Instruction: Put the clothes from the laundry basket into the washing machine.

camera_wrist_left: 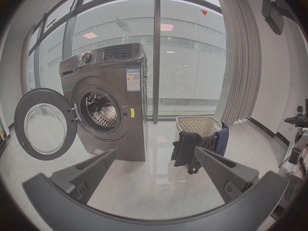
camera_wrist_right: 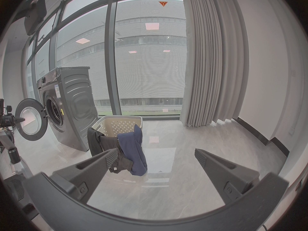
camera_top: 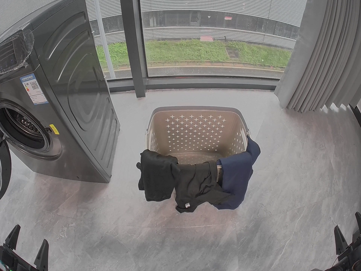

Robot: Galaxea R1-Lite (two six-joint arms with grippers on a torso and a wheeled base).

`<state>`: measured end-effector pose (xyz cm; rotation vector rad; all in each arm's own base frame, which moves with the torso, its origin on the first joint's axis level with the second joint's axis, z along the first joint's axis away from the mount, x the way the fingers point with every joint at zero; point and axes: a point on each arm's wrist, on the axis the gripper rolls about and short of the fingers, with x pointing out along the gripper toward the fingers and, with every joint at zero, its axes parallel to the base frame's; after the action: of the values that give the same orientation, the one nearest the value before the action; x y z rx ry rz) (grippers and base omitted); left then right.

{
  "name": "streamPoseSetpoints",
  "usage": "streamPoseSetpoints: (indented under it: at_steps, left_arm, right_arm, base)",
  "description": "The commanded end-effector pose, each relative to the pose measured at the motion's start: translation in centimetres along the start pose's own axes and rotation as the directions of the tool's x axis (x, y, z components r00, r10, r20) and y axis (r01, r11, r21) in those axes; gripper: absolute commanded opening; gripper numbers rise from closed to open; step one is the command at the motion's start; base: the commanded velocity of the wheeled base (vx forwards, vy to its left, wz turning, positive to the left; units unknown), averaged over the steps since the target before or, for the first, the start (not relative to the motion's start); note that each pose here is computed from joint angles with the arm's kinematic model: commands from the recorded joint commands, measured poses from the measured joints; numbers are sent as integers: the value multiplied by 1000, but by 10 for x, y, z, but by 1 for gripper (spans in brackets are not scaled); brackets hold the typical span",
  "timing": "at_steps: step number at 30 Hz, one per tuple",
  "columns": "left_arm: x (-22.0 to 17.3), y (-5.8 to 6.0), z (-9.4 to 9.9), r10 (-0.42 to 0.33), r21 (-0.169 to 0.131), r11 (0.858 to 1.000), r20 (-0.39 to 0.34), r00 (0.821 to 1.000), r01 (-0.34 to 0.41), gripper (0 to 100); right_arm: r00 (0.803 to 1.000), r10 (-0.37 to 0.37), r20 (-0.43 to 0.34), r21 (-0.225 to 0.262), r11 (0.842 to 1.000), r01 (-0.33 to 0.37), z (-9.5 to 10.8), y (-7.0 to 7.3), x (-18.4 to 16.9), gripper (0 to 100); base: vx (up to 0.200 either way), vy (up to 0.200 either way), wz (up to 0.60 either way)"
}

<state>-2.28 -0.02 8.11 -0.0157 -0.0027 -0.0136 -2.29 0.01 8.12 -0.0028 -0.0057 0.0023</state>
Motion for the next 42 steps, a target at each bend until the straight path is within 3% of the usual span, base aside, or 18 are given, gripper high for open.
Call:
streamPoseSetpoints:
  at_steps: [1, 20, 26, 42]
  left_arm:
    - [0, 0, -5, 0, -1, 1000, 0, 1000, 0, 100]
    - [0, 0, -5, 1, -1, 1000, 2, 1000, -1, 100]
    - [0, 0, -5, 1, -1, 1000, 2, 1000, -1, 100]
    - [0, 0, -5, 1, 2, 1000, 0, 1000, -1, 100]
  right_arm:
    - [1000, 1, -1, 0, 1000, -1, -5, 0, 0, 100]
    - [1000, -1, -1, 0, 1000, 1, -5, 0, 0, 100]
    - [1000, -1, -1, 0, 1000, 1, -5, 0, 0, 100]
    - [1000, -2, -1, 1, 1000, 2, -5, 0, 0, 100]
  base:
    - [0, 0, 0]
    - [32, 0, 0]
    - [0, -200, 0]
    - [0, 0, 0]
